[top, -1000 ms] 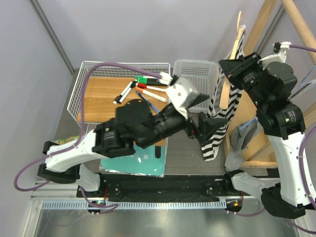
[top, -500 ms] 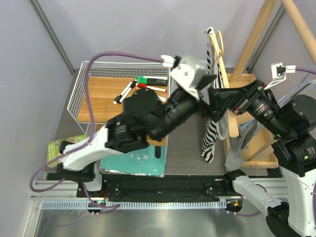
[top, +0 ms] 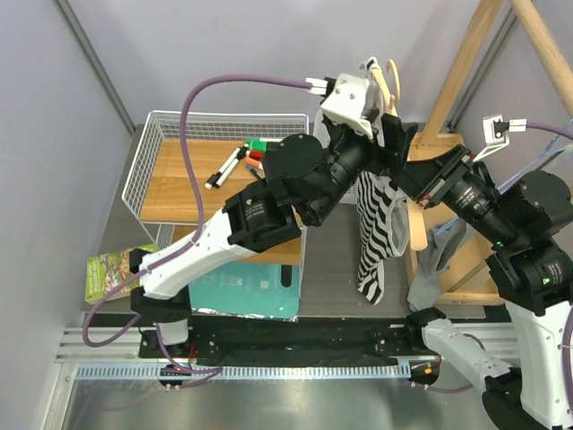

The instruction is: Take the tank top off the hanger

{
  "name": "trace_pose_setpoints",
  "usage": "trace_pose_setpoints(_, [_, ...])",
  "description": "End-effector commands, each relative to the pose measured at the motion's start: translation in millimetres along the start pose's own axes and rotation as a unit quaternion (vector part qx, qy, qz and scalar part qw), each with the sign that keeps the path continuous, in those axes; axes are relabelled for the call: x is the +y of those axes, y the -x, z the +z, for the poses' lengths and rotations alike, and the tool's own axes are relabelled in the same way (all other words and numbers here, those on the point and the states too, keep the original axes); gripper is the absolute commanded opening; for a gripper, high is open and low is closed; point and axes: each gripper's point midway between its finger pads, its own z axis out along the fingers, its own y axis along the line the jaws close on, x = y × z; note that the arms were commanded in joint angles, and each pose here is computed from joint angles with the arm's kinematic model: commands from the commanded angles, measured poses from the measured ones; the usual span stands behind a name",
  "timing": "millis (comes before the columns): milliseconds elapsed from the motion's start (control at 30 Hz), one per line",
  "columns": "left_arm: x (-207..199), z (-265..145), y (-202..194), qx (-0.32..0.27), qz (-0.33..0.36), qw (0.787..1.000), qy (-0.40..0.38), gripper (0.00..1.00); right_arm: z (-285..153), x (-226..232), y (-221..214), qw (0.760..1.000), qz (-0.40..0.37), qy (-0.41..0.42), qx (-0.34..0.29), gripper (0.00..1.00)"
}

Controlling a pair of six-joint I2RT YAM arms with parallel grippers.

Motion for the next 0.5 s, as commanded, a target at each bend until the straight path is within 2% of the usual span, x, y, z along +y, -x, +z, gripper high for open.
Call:
trace_pose_setpoints(0, [11.2,-20.5,44.7,-0.039,-0.135,0.990,0.015,0.65,-8.7,27.4,19.6,0.996,-0.051,0.054,-0.043,0.01])
trace_pose_setpoints(167, [8.3,-26.6,53.9,-0.033,-0.203,0.979,0.010,0.64,-6.6,26.4,21.0,0.995,-0.070,0.055,-0.045,0.01])
trace_pose_setpoints(267, [9.9,-26.6,49.7,-0.025,-0.235,0.971,0.018,0.60,-6.7,31.1,23.4,0.995,-0.065,0.064,-0.049,0.01])
trace_pose_setpoints(467, [23.2,-23.4,42.5,-0.021,-0.256,0.965,0.050,0.52,-12.6,47.4,28.7,0.992,-0.060,0.092,-0.057,0.01])
